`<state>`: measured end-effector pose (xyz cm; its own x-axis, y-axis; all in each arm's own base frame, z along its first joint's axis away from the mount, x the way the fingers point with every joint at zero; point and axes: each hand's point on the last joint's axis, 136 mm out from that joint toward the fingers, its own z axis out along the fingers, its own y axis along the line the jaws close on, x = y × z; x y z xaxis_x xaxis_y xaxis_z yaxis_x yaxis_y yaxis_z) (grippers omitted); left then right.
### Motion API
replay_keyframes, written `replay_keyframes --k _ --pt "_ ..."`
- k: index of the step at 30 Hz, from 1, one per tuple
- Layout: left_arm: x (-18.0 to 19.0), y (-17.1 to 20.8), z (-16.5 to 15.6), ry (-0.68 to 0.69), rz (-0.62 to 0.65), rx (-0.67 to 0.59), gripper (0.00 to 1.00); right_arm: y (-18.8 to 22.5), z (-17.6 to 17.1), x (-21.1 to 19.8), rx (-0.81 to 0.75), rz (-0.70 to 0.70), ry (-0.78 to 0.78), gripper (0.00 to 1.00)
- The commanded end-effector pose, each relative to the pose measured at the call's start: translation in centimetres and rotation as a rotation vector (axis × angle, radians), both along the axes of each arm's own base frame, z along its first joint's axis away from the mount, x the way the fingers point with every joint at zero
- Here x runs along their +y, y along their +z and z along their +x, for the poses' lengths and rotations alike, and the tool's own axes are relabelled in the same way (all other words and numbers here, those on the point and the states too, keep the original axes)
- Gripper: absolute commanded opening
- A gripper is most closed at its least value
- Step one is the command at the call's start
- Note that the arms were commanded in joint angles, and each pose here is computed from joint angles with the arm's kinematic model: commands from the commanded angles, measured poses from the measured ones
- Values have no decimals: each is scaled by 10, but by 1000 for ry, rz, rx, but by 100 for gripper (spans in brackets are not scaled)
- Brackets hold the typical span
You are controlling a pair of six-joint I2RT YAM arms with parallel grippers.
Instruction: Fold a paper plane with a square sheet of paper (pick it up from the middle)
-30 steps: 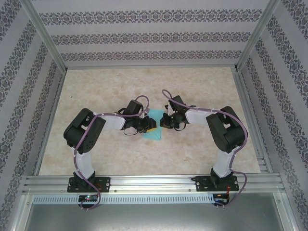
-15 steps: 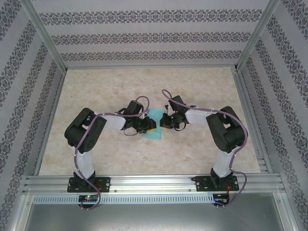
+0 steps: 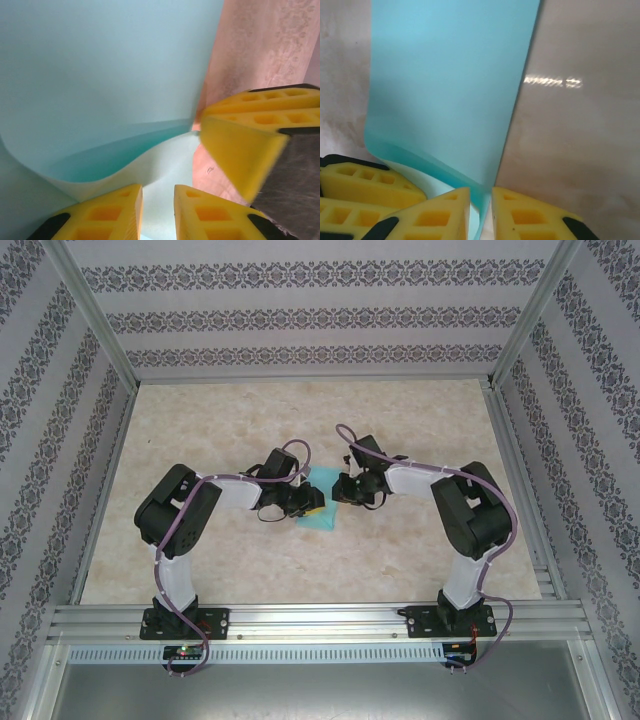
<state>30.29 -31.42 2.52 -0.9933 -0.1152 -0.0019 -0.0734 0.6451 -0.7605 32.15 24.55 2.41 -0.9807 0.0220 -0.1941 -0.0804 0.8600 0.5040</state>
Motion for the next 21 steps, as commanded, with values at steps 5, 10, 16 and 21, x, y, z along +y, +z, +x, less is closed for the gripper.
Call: replay_keyframes --k 5,10,16,21 --pt "11 -21 -9 14 97 37 25 28 0 9 -71 17 28 17" --pt "12 -22 -10 19 102 41 24 15 -9 23 -31 55 52 11" --pt "12 -23 -11 21 102 43 23 1 -7 25 -11 56 49 9" --pt "11 -21 -10 20 95 40 22 -23 -11 15 31 24 32 8"
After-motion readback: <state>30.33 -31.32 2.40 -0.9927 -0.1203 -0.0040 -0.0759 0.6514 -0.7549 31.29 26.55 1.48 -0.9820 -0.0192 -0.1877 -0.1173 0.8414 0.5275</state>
